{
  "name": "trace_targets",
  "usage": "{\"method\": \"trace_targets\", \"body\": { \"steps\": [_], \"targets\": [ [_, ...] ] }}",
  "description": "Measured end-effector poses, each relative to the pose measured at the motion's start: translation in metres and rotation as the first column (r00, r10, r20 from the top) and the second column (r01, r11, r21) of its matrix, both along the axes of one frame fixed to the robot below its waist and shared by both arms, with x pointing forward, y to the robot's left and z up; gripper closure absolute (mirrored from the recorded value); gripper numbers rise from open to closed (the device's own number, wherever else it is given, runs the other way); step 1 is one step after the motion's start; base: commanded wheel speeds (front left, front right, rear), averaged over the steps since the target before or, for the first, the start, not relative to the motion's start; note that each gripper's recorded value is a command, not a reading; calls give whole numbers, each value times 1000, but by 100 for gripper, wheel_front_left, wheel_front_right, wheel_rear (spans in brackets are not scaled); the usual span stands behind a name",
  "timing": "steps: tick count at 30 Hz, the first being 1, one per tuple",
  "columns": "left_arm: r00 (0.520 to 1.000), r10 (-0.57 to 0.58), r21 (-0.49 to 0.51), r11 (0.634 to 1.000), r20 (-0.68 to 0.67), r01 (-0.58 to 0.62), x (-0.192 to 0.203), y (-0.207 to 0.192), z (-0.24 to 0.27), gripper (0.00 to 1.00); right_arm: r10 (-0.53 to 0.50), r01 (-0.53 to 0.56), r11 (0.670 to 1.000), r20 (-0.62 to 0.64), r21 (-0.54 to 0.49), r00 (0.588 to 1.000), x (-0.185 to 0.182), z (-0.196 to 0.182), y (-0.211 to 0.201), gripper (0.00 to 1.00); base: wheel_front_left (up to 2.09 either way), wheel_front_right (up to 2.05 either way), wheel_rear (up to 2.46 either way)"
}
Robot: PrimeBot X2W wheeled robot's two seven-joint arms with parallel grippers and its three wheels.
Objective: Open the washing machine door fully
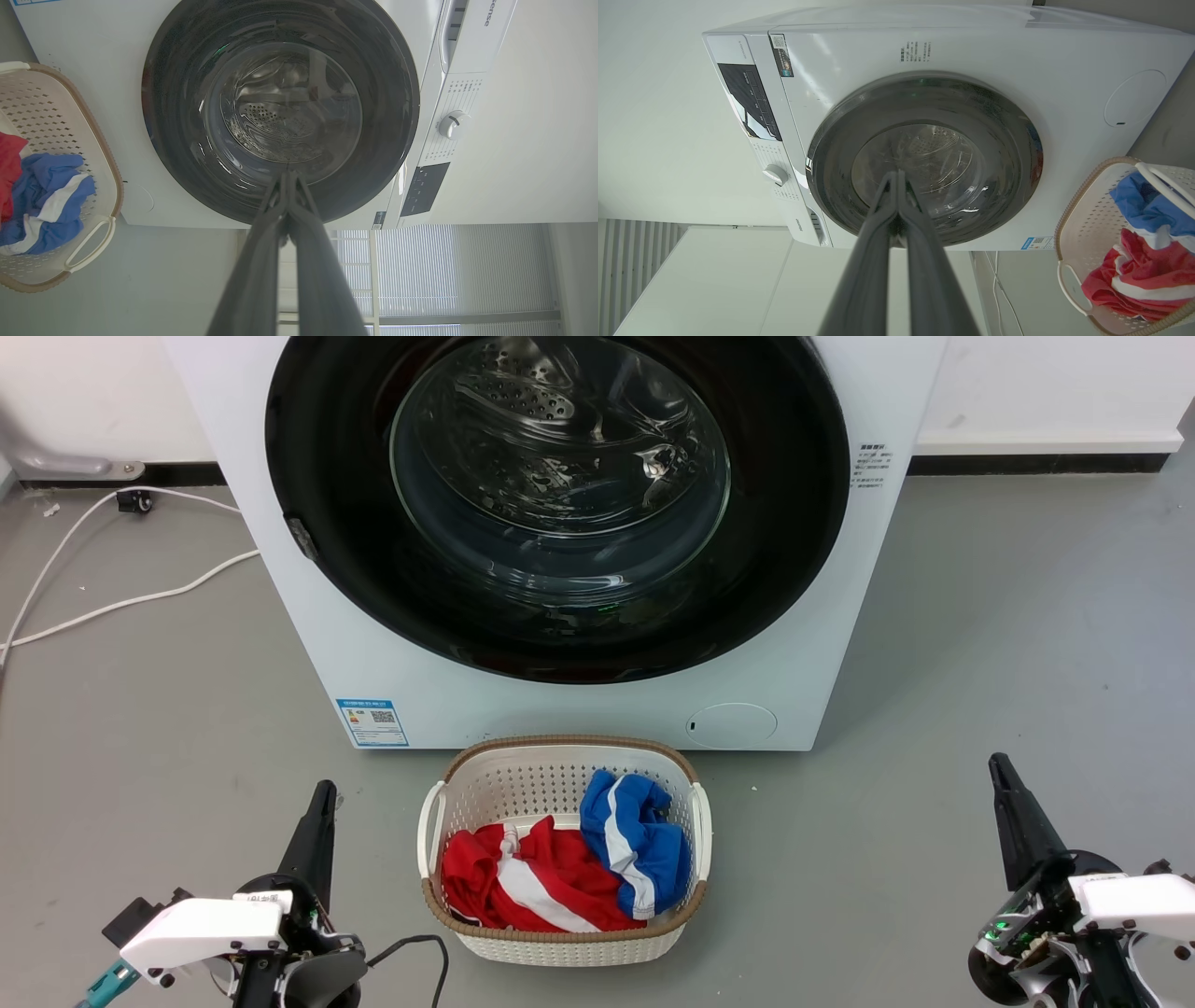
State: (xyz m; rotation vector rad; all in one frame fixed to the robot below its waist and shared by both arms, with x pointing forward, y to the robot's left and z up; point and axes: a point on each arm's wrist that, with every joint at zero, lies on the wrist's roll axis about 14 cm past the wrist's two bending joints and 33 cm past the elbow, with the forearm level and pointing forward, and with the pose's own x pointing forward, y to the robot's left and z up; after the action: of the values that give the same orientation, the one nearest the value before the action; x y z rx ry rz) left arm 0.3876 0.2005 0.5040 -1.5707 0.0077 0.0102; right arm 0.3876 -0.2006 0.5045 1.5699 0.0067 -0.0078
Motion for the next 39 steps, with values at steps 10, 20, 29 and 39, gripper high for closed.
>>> {"method": "trace_targets", "body": {
  "steps": [10,20,29,39],
  "targets": [
    [1000,0,0,1000,0,0,0,0,0,100,1,-1,1000,0,0,1000,0,0,0,100,0,0,0],
    [1000,-2,-1,1000,0,2,0,0,0,100,0,0,1000,0,0,1000,0,0,0,100,0,0,0],
    [1000,-2,-1,1000,0,2,0,0,0,100,0,0,1000,0,1,1000,0,0,0,100,0,0,0],
    [1000,-2,-1,1000,1,2,0,0,0,100,-1,1,1000,0,1,1000,0,0,0,100,0,0,0]
  ]
}}
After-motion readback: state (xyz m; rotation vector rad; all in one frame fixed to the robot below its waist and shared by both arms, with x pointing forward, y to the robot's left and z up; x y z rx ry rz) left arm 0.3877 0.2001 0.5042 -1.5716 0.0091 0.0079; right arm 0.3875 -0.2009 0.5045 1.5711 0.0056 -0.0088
